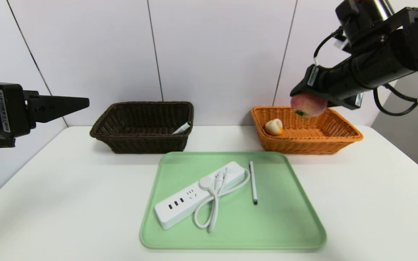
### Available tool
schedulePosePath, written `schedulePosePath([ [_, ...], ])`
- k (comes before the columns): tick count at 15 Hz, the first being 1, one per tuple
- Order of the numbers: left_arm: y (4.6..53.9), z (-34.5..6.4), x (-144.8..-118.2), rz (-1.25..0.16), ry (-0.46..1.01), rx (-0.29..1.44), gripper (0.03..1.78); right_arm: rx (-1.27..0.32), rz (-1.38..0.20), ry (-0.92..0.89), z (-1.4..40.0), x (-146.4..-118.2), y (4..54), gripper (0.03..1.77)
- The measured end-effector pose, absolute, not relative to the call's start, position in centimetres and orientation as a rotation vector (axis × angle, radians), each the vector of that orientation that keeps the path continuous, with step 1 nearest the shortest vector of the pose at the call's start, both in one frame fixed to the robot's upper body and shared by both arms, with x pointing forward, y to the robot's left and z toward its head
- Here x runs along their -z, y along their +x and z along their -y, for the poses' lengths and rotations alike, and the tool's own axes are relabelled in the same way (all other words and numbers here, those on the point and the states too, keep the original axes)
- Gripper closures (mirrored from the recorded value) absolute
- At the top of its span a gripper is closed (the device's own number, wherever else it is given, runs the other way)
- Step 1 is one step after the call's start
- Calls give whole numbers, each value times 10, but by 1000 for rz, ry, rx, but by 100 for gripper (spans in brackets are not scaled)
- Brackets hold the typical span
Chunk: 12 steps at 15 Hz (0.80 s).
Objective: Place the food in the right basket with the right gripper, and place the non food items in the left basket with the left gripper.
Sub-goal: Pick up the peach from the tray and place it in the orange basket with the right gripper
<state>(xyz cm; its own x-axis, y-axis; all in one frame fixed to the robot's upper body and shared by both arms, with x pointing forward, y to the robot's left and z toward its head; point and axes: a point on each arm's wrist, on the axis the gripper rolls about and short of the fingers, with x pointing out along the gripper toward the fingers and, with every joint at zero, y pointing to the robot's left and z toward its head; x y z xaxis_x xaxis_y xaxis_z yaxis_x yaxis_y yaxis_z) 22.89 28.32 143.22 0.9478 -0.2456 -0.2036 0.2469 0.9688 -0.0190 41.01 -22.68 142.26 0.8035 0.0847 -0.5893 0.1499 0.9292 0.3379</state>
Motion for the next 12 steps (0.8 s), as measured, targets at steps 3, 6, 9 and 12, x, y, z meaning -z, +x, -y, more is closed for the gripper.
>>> schedulePosePath([
  [3,227,-284,-1437,-147,-10,251,12,64,-509,355,250,-1418,443,71],
  [6,226,-284,-1440,-122,-19,248,12,140,-550,359,270,-1384,480,71],
  [9,226,-285,-1441,-118,-17,241,12,199,-570,370,288,-1349,513,71],
  [12,227,-284,-1443,-114,-16,239,12,237,-625,362,297,-1317,532,71],
])
